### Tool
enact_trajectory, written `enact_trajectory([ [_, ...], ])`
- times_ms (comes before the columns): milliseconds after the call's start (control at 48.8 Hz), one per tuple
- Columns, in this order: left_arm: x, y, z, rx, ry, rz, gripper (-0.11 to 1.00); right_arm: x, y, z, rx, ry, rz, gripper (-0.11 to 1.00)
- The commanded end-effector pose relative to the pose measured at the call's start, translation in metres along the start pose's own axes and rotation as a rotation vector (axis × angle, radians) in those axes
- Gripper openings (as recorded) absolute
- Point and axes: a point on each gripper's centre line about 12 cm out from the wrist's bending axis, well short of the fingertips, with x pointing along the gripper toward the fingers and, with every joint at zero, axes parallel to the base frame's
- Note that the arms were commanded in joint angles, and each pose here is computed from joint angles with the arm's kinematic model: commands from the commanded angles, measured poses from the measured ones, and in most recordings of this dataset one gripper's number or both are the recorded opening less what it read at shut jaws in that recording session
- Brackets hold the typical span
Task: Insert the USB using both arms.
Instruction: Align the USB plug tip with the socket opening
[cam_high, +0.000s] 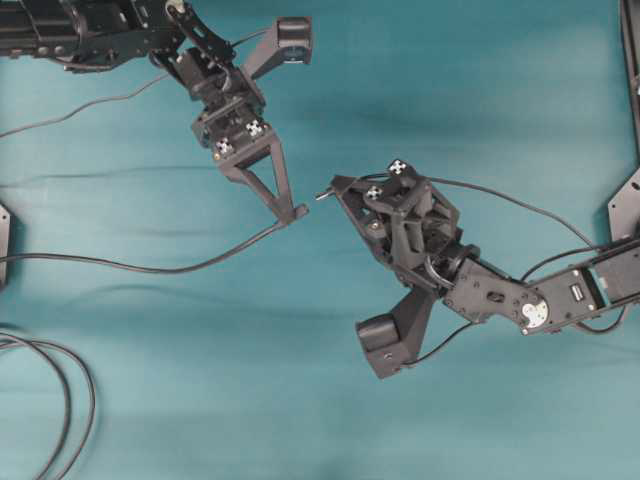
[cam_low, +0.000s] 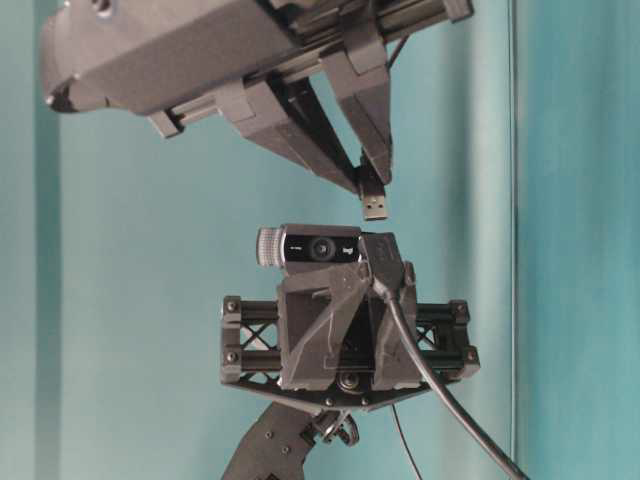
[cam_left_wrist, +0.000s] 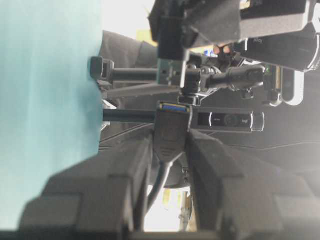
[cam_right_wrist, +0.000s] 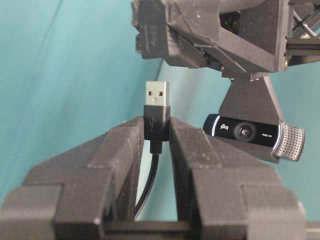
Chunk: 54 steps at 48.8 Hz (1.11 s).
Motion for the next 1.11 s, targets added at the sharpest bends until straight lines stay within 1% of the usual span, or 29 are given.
enact_trajectory([
  [0,0.0,-0.009,0.004,0.019,-0.005,-0.008,0.23,-0.002,-0.012,0.006,0.023,-0.017,-0.024,0.19],
  [308,0.0,-0.009,0.005,0.022,-0.01,-0.001,0.23,0.002,-0.01,0.014,0.019,-0.034,-0.014,0.19],
  [472,0.001,-0.008,0.003,0.019,-0.004,0.002,0.23,0.003,-0.008,0.014,0.02,-0.035,-0.01,0.19],
  [738,0.001,-0.008,0.003,0.025,-0.003,0.001,0.23,0.001,-0.009,0.017,0.021,-0.043,-0.011,0.19],
  [902,0.0,-0.009,0.003,0.029,0.0,-0.004,0.23,-0.001,-0.006,0.018,0.015,-0.05,-0.007,0.19],
  [1087,0.001,-0.01,0.004,0.025,0.002,-0.005,0.23,-0.001,-0.006,0.019,0.016,-0.052,-0.007,0.19],
])
